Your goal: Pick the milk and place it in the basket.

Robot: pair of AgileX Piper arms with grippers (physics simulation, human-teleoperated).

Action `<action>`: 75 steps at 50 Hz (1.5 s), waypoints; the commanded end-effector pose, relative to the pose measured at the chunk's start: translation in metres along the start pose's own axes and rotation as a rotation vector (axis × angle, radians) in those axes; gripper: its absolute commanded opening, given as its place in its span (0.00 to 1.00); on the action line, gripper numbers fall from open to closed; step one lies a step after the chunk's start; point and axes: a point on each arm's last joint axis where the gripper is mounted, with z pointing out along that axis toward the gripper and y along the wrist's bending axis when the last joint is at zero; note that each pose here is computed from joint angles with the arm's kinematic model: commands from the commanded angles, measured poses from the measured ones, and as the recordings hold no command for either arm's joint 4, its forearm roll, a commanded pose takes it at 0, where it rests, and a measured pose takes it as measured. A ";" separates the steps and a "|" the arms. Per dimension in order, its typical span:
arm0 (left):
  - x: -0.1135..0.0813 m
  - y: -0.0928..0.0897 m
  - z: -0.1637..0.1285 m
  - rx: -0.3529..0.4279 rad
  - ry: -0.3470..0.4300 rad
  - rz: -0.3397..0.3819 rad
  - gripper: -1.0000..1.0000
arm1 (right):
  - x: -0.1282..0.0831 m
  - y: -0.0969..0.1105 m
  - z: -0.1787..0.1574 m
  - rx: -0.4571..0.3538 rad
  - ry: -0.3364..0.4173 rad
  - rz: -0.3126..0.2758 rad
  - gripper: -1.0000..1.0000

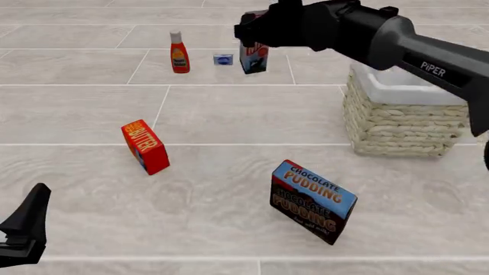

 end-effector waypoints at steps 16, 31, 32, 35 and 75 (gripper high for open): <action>0.000 0.000 0.000 0.000 0.000 0.000 1.00 | -0.044 -0.067 -0.072 0.162 -0.097 0.007 0.00; 0.000 0.000 0.000 0.000 0.000 0.000 1.00 | -0.046 -0.110 -0.101 0.275 -0.099 0.031 0.00; 0.000 0.000 0.000 0.000 0.000 0.000 1.00 | -0.046 -0.112 -0.104 0.281 -0.101 0.036 0.00; 0.000 0.000 0.000 0.000 0.000 0.000 1.00 | -0.046 -0.119 -0.110 0.300 -0.106 0.045 0.00; 0.000 0.000 0.000 0.000 0.000 0.000 1.00 | -0.034 -0.201 -0.156 0.527 -0.091 0.105 0.00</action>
